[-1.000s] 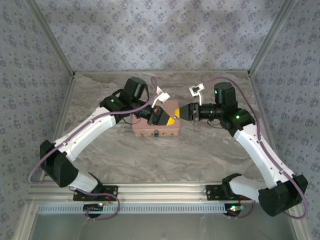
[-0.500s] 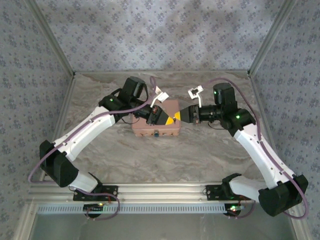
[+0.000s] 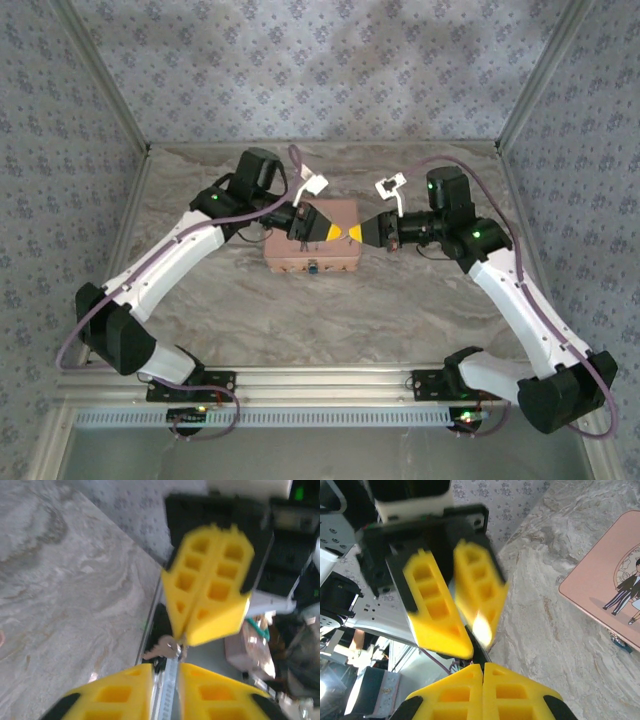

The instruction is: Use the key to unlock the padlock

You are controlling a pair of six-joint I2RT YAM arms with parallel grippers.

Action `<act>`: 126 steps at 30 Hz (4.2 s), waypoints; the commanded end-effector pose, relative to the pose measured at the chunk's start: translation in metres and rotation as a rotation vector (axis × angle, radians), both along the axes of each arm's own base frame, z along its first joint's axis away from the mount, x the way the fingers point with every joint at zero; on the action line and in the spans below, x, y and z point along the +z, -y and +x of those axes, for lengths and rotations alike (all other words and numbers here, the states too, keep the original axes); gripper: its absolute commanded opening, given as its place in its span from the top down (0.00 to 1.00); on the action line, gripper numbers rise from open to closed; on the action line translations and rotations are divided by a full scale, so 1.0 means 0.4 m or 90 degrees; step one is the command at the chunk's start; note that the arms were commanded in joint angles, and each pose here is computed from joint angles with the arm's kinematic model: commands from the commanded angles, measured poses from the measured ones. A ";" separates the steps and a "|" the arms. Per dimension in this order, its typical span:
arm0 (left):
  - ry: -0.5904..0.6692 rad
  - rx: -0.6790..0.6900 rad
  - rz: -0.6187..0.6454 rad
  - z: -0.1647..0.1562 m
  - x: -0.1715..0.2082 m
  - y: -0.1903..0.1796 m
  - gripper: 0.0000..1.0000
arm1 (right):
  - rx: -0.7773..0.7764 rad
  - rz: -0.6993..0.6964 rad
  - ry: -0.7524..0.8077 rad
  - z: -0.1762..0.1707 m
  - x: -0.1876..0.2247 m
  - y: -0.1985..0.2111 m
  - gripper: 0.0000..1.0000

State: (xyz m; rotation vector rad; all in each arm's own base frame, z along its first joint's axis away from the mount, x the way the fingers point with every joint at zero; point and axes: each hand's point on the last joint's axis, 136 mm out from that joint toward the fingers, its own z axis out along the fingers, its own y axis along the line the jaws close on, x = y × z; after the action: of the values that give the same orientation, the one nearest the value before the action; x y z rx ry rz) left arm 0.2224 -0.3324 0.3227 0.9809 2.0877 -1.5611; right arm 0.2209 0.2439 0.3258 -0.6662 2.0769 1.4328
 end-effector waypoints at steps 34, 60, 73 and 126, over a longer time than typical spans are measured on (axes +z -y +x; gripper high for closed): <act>0.063 0.226 -0.270 0.087 0.107 0.001 0.28 | -0.222 0.254 0.103 0.104 0.079 0.013 1.00; 0.082 0.219 -0.276 0.084 0.128 0.016 0.66 | -0.211 0.263 0.078 0.110 0.064 -0.002 1.00; 0.085 0.229 -0.284 0.089 0.135 0.008 0.69 | -0.211 0.248 0.059 0.118 0.039 -0.008 1.00; 0.073 0.164 -0.177 0.053 0.099 0.027 1.00 | -0.135 0.176 0.073 0.069 0.042 -0.017 0.66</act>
State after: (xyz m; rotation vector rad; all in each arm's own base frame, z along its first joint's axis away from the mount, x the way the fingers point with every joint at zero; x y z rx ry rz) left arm 0.2490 -0.3444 0.3373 0.6145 1.8646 -1.5720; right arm 0.2531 0.2503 0.3322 -0.3541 1.7814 1.4847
